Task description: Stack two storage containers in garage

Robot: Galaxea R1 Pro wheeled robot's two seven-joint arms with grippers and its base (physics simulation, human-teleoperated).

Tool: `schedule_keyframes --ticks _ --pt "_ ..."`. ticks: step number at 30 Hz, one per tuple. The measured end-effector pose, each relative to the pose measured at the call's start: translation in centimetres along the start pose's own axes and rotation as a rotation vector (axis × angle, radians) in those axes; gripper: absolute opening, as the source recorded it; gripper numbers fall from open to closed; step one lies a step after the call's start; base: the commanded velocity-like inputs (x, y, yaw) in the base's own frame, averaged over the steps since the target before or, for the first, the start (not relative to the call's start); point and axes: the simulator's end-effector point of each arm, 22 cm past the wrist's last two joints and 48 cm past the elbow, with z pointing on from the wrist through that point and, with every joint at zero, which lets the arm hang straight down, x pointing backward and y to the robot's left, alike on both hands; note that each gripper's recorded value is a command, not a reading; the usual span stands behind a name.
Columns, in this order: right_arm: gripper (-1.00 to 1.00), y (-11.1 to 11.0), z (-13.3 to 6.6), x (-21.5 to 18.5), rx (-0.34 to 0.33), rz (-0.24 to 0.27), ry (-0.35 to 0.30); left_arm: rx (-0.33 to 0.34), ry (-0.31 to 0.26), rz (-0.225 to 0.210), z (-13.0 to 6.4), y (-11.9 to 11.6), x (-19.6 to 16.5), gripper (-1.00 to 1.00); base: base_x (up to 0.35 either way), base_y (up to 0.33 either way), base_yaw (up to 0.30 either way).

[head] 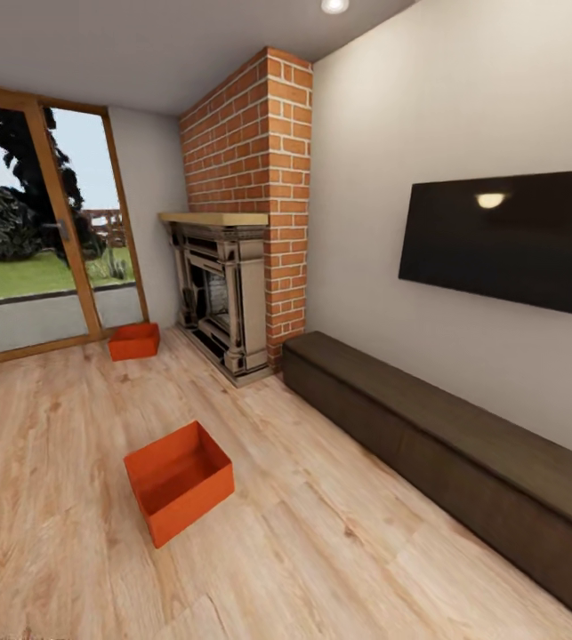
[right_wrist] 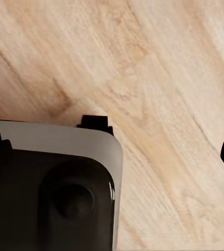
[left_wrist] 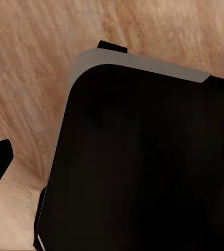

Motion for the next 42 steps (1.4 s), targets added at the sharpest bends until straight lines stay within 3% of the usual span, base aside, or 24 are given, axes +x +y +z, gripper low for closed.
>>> schedule_keyframes --ticks 33,42 --pt "1.00 -0.04 0.00 0.02 0.000 -0.008 0.002 -0.002 -0.012 -0.013 0.01 0.14 -0.33 1.00 0.234 -0.263 0.277" --pt "1.00 0.05 0.01 0.14 -0.002 -0.012 0.006 -0.003 -0.014 -0.016 0.02 0.21 -0.46 1.00 0.046 -0.093 0.277"
